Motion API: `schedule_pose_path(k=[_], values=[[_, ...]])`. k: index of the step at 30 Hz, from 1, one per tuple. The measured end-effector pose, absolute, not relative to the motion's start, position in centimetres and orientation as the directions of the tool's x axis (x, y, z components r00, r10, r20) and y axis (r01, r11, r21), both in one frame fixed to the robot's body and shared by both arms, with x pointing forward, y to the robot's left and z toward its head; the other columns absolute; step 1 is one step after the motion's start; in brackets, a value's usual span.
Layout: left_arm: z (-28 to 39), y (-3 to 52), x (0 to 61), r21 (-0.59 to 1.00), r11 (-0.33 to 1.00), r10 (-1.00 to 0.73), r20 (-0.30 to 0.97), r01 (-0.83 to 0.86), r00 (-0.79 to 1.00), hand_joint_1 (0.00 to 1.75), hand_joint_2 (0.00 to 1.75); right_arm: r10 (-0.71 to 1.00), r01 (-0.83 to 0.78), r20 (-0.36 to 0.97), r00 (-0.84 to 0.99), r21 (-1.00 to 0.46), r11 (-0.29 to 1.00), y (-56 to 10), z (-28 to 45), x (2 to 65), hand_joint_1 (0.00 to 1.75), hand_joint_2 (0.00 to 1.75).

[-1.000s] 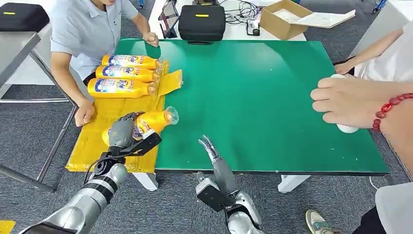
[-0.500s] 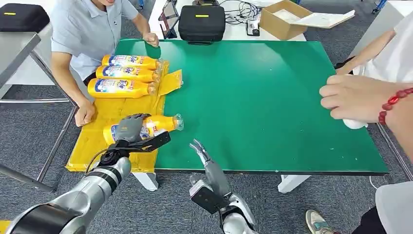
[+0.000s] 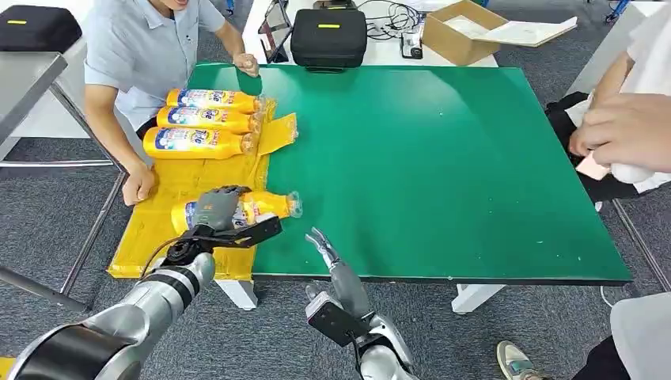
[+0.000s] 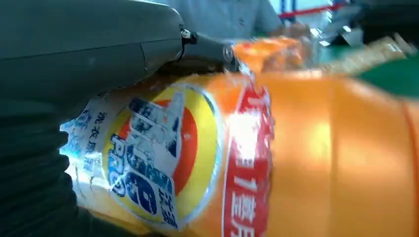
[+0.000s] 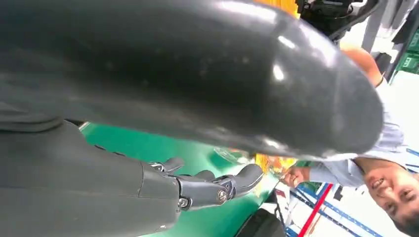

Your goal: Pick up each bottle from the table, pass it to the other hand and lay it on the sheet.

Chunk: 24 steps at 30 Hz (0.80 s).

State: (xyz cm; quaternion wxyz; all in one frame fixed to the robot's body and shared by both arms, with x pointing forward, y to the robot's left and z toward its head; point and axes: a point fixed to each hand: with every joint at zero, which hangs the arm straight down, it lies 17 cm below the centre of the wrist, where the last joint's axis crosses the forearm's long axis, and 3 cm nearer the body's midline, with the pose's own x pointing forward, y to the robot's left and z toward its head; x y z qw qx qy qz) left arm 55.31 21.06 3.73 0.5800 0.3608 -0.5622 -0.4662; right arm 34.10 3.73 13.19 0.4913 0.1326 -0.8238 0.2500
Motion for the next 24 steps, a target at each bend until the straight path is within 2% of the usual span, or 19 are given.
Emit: schedule_pose_path(k=[6,15,19,24], values=[[3.8,17.2,54.6,0.971,0.186,-0.953,0.215,0.151,-0.213,0.00,1.75,0.017,-0.478,0.877,-0.481,-0.278,0.834,4.0,13.0,33.9,0.00,0.00],[4.2,11.2,53.1,0.944,0.248,-0.885,0.313,0.219,-0.346,0.00,1.75,0.020,-0.484,0.879,-0.477,-0.281,0.829,4.1,12.5,33.8,0.00,0.00],[6.8,9.1,52.7,0.911,0.381,-0.813,0.412,0.160,-0.410,0.00,1.75,0.021,-0.486,0.876,-0.483,-0.287,0.825,4.2,12.4,33.6,0.00,0.00],[8.0,8.4,50.9,0.722,0.664,-0.624,0.677,0.192,-0.390,0.00,1.75,-0.005,-0.484,0.852,-0.524,-0.293,0.825,5.0,14.0,33.4,0.00,0.00]])
